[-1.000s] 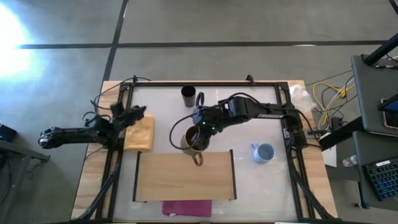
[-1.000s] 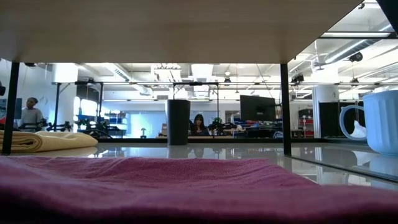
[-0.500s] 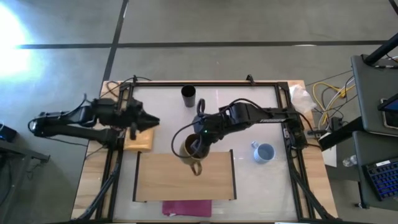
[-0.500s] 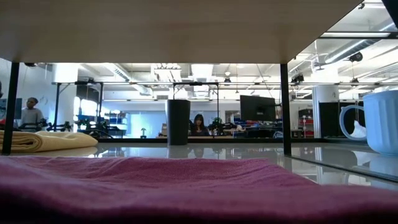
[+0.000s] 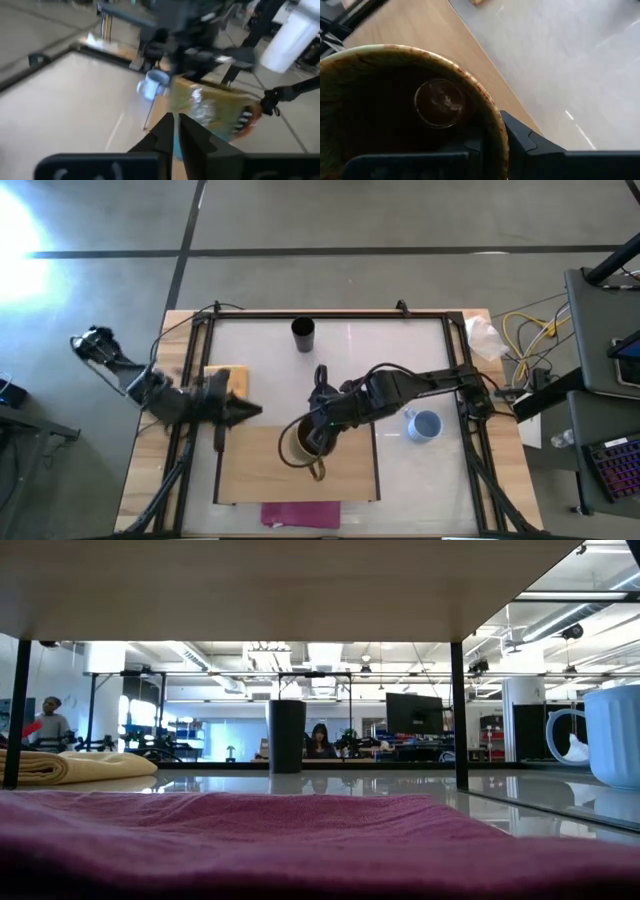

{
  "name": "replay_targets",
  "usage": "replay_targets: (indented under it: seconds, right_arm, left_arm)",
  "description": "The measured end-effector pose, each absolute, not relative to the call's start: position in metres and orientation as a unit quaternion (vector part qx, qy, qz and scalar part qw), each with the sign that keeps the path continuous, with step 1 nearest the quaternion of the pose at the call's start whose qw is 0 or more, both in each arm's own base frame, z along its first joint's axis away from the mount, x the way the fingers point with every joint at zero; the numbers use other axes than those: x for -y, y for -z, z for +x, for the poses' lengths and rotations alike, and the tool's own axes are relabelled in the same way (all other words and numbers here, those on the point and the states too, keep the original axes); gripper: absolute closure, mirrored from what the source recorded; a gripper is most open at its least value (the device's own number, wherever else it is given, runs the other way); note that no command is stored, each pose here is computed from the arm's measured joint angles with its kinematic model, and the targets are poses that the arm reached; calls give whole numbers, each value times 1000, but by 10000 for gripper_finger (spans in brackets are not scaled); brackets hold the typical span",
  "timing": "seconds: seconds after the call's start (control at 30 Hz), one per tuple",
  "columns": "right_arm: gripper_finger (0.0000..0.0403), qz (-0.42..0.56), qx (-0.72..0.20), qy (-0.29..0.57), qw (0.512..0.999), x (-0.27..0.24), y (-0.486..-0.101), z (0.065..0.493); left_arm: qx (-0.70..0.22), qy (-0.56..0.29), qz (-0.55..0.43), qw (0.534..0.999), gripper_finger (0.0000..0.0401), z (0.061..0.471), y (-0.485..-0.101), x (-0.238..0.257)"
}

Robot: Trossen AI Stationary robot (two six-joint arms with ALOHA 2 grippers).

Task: Stack small to large cups/mugs on shelf
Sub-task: Put the brown mug on the shelf

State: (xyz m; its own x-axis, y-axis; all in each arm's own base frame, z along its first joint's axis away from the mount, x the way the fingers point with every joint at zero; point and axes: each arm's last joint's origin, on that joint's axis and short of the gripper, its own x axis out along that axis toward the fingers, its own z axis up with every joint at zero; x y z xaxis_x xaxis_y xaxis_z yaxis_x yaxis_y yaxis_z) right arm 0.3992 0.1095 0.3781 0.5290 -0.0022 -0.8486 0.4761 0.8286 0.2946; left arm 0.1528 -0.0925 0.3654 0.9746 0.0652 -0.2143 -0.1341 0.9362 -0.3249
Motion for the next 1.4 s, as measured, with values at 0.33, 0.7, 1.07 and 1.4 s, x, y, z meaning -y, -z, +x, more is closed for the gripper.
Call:
replay_targets:
  seconds: [0.33, 0.7, 1.07, 1.4]
  right_arm:
    - [370, 226, -486, 117, 836, -131, -355, 413]
    - [370, 275, -431, 121, 851, -134, -364, 420]
    - [369, 289, -414, 148, 850, -133, -364, 421]
    - [369, 293, -424, 127, 848, -148, -357, 423]
  left_arm:
    - [-88, -104, -159, 978, 401, 169, -359, 173]
    - [-154, -96, -171, 968, 401, 169, -355, 185]
    - [-222, -62, -195, 953, 401, 175, -329, 197]
    - [-237, -80, -183, 951, 401, 186, -310, 207]
